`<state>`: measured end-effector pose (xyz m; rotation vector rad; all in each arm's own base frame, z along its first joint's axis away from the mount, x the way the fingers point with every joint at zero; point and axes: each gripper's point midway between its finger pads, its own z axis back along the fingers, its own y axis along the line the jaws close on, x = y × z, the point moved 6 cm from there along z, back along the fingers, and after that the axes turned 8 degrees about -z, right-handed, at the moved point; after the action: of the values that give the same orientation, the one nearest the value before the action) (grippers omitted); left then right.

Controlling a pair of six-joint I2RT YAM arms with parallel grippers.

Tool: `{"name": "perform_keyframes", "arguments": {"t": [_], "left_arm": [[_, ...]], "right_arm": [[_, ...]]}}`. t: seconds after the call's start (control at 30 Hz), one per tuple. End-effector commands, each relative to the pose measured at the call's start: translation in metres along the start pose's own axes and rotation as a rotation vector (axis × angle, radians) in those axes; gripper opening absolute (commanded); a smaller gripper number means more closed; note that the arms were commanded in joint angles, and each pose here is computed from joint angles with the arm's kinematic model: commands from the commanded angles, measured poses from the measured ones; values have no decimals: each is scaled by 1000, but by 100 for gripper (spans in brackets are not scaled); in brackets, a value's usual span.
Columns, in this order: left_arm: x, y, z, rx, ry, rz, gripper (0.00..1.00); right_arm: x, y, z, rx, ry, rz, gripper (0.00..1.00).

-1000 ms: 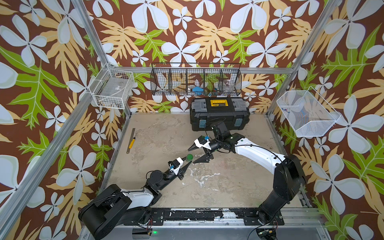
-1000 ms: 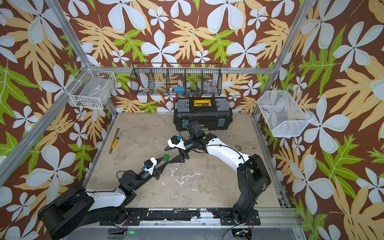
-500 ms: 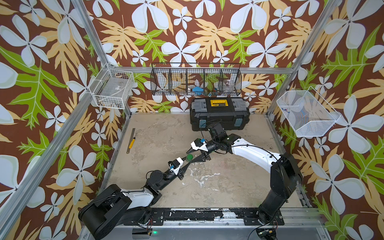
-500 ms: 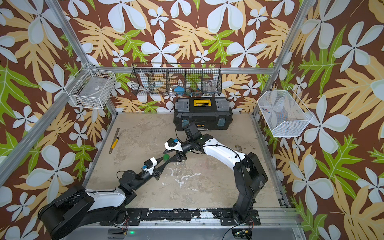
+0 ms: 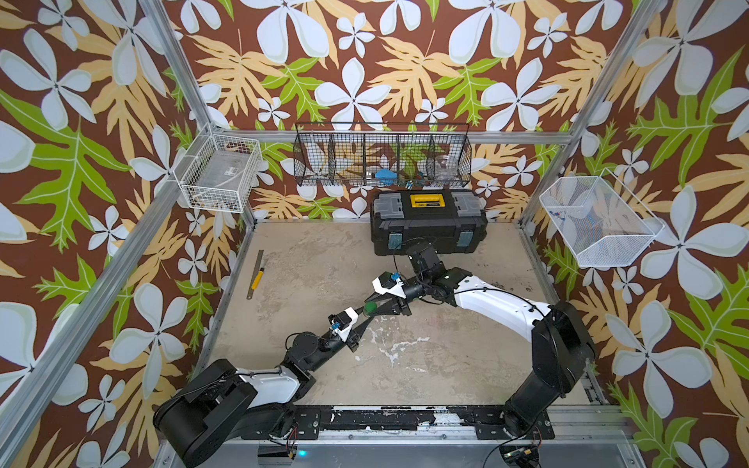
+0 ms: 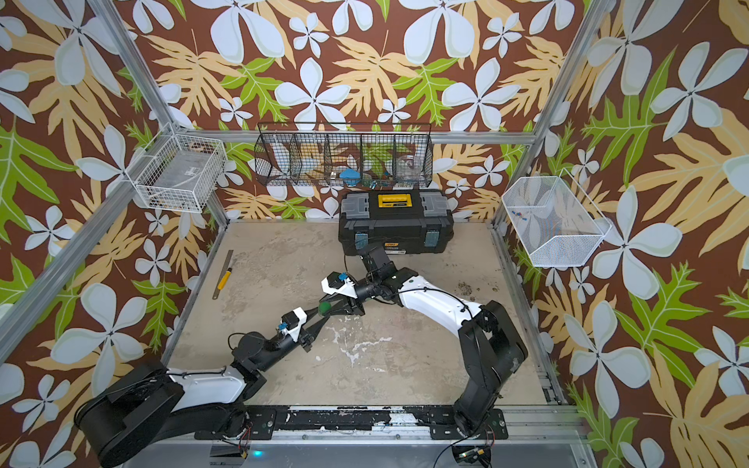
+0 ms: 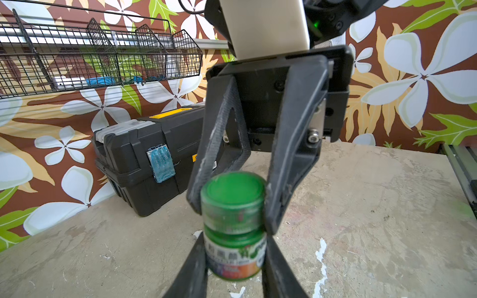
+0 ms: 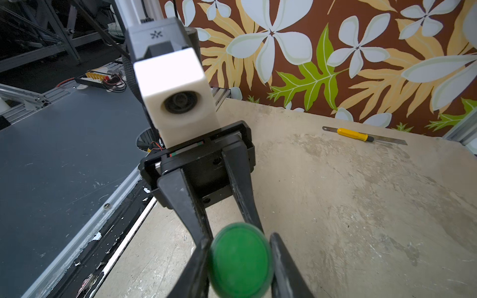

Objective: Close the paint jar lid
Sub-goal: Screw the lid onto the paint jar.

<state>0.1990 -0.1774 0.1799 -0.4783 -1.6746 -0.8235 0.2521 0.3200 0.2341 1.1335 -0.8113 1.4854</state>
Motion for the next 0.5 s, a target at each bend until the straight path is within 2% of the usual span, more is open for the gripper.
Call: {"name": "perform_keyframes", "arguments": {"t": [0.0,0.23,0.47], "left_arm": [[8,3,-1,16,-39,-11,22],[8,3,-1,18,-38,-12,22],[8,4,-1,23,-36,-12,22]], "right_arm": [[6,-3,-3,-75,-12,-72,20],[12,-2,-7,-332,-44,-204,20],[13,1,-6,-666,-80,-446,21]]}}
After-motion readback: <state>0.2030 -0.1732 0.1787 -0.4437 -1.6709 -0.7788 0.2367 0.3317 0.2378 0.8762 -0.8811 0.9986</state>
